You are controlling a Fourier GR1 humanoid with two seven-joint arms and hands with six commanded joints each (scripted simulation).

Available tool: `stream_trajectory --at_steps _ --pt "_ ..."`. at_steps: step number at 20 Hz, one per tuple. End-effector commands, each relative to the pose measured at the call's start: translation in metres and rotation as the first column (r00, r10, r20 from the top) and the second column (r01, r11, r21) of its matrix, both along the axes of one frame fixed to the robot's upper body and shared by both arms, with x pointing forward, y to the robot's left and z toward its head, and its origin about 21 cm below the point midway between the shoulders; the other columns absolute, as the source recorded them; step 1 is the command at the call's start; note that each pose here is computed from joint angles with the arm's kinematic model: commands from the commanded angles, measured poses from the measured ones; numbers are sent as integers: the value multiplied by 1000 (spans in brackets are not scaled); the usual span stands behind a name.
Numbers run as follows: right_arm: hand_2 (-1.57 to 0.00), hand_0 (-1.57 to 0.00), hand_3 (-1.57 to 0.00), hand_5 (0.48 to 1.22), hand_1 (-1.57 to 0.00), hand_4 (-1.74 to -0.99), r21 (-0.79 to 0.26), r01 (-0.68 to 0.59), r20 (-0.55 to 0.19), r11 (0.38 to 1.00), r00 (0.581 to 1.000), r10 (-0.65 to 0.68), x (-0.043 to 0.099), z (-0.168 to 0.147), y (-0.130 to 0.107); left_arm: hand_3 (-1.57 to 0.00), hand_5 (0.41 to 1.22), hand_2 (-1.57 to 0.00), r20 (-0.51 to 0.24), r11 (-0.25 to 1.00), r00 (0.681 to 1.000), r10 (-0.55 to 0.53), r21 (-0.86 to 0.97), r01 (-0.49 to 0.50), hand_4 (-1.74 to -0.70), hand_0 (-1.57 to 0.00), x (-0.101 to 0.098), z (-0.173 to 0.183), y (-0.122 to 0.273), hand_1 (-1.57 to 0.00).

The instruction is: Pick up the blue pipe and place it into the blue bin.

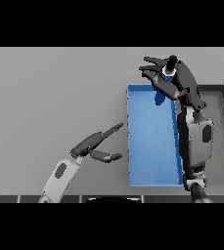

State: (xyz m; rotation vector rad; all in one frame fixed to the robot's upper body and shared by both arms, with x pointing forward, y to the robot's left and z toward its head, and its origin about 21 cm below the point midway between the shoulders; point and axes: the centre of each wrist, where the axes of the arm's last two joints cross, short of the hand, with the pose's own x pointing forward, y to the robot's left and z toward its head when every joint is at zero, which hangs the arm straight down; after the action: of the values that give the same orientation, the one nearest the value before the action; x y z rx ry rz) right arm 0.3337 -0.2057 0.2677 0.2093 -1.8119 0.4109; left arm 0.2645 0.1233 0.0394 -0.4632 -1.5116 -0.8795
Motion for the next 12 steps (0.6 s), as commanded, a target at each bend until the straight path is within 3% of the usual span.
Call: stream_trajectory --at_steps 1,3,6,12 --pt "-1571 -1571 -1571 1221 -1571 -1499 -13 40 -38 999 998 -40 1 -12 -6 1 465 1 13 1000 1000 5 -11 -5 -943 1 3 3 2 1" --pt "-1571 -1571 -1571 1221 -1571 -1499 -45 95 -108 994 989 -99 4 -33 -15 1 462 1 17 1000 1000 8 -14 -8 -941 1 3 2 3 1" --pt "-1571 -1571 -1571 1221 -1571 -1500 -92 167 -194 982 964 -182 -3 -64 -27 1 460 1 24 1000 1000 10 3 -10 -931 1 3 -3 4 1" --pt "-1571 -1571 -1571 1221 -1571 -1499 -164 303 -393 939 853 -344 -16 -121 -43 1 467 1 47 1000 999 14 -3 -14 -928 1 4 2 2 1"
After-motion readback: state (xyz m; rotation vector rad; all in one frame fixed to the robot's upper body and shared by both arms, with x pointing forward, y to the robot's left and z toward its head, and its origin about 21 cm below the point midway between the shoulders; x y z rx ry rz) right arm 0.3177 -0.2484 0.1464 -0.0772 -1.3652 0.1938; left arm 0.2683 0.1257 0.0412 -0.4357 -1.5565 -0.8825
